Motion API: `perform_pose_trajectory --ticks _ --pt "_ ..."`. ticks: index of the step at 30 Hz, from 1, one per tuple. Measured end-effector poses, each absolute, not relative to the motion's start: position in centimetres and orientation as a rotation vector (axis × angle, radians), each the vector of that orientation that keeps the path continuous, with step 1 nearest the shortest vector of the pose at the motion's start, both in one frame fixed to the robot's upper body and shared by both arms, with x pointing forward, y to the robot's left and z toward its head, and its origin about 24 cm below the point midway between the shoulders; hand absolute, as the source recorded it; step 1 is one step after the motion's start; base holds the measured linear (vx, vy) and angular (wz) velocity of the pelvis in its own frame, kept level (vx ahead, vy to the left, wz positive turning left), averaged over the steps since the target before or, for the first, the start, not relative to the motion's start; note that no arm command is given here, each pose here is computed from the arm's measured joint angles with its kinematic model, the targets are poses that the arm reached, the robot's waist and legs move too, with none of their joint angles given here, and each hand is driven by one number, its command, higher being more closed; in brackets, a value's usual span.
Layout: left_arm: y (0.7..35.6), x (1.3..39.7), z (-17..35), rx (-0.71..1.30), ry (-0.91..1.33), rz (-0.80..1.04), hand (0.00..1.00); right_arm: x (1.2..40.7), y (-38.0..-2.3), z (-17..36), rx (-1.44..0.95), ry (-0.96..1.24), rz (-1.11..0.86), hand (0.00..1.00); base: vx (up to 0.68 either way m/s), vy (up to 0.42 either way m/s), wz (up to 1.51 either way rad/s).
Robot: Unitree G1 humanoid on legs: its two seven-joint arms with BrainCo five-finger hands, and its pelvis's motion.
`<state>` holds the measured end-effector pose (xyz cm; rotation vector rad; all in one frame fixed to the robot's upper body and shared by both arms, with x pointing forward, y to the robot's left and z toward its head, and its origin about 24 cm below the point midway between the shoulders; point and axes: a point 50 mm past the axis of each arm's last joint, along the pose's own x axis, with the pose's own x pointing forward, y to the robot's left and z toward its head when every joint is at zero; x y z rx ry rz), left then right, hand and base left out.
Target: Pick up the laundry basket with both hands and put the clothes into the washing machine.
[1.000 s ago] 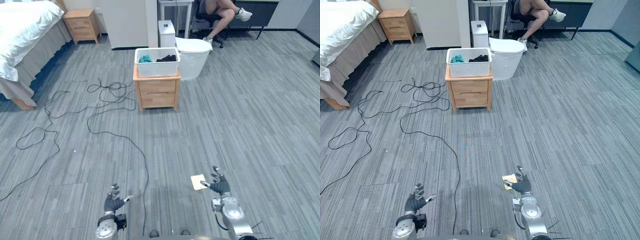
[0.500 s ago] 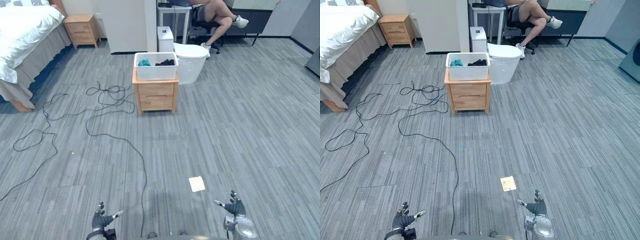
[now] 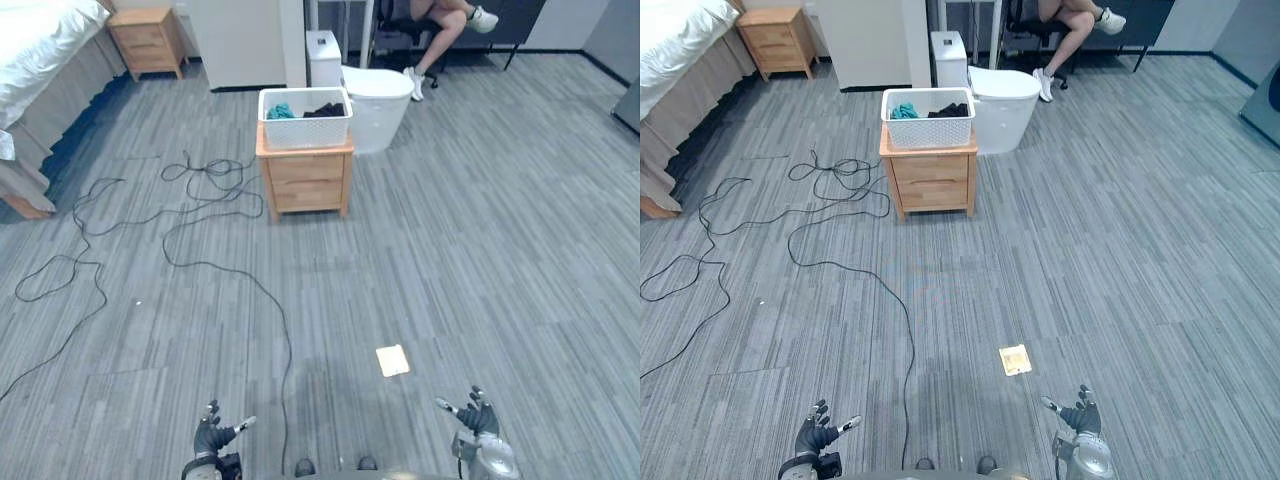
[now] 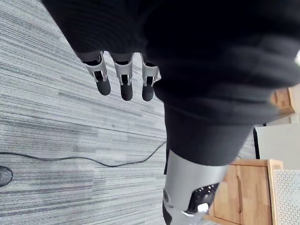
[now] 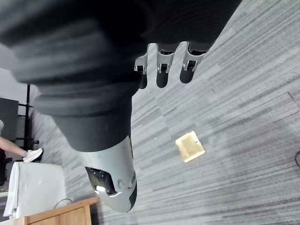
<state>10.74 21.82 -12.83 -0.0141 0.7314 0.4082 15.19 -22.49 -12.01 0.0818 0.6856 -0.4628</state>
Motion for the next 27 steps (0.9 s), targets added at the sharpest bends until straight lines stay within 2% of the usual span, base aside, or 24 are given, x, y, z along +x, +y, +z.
perform_pose_trajectory --ticks 7,12,15,19,23,27 --pt "21.4 12.0 -12.1 -0.015 0.680 0.373 0.00 16.6 -21.4 -11.5 0.071 0.652 -0.401 0.00 0.08 0.082 -0.23" --pt "21.7 13.2 -11.7 0.004 0.651 0.353 0.00 17.9 -21.2 -10.4 0.048 0.588 -0.360 0.00 0.35 0.034 0.42" --pt "21.1 14.4 -11.4 0.009 0.623 0.324 0.00 17.9 -21.6 -10.1 0.029 0.577 -0.358 0.00 0.51 -0.065 0.69" --pt "20.6 13.4 -12.0 -0.004 0.662 0.322 0.00 16.7 -21.3 -10.7 0.010 0.608 -0.339 0.00 0.64 -0.191 0.51" --pt "20.1 12.7 -12.4 -0.049 0.685 0.357 0.00 17.4 -20.4 -10.4 -0.002 0.590 -0.297 0.00 0.67 -0.211 -0.09" --pt "20.0 13.7 -11.8 -0.059 0.636 0.352 0.00 18.1 -19.3 -9.7 0.038 0.537 -0.289 0.00 0.59 -0.112 -0.07"
